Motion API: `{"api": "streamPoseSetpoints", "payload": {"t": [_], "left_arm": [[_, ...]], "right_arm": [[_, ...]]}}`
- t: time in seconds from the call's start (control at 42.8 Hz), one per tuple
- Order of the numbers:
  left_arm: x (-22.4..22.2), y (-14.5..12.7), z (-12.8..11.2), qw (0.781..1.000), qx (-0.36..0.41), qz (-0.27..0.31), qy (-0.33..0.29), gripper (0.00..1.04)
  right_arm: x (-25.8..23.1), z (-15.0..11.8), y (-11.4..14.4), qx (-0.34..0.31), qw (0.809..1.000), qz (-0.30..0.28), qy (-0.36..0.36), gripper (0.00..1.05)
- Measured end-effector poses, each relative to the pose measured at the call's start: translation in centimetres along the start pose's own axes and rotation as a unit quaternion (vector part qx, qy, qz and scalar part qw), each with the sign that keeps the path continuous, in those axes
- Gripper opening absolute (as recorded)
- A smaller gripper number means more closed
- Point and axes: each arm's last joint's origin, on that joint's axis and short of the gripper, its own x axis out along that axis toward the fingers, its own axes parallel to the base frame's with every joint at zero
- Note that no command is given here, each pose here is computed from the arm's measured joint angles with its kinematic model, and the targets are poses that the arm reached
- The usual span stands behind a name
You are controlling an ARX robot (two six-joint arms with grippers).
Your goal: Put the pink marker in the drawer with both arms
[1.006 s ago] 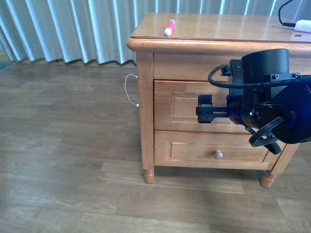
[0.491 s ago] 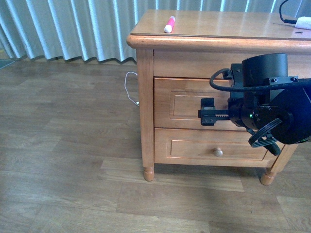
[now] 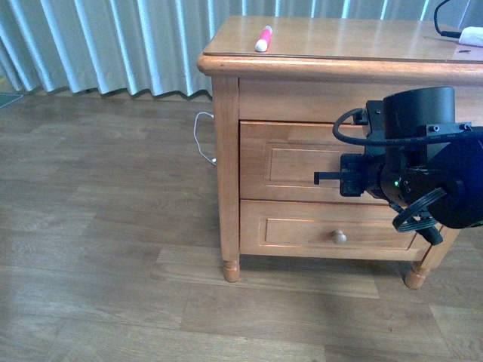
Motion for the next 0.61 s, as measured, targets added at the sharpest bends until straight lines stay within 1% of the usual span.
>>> {"api": "streamPoseSetpoints", "payload": {"t": [0.257,0.468,0.538,0.585,0.608], "left_arm": [[0.0,0.0,0.0,1.0,0.0,0.0,0.0,0.99],[0.0,0.0,0.0,1.0,0.0,0.0,0.0,0.99],[0.0,0.0,0.0,1.0,0.0,0.0,0.0,0.99],[0.0,0.0,0.0,1.0,0.0,0.0,0.0,0.99],[0.0,0.0,0.0,1.0,0.0,0.0,0.0,0.99]], "right_arm": [[-4.0,-2.3,-0.4,0.018,1.0,0.012,-0.001,0.23],[-10.2,-5.4,-1.3,0.036,0.999,0.035,0.019,0.24],[-12.1,-6.1,-1.6,0.043,0.998,0.043,0.02,0.36],[-13.7,-6.1,-1.8,0.049,0.998,0.044,0.012,0.47],[-14.1,-6.1,-1.9,0.049,0.998,0.045,0.009,0.5]]}}
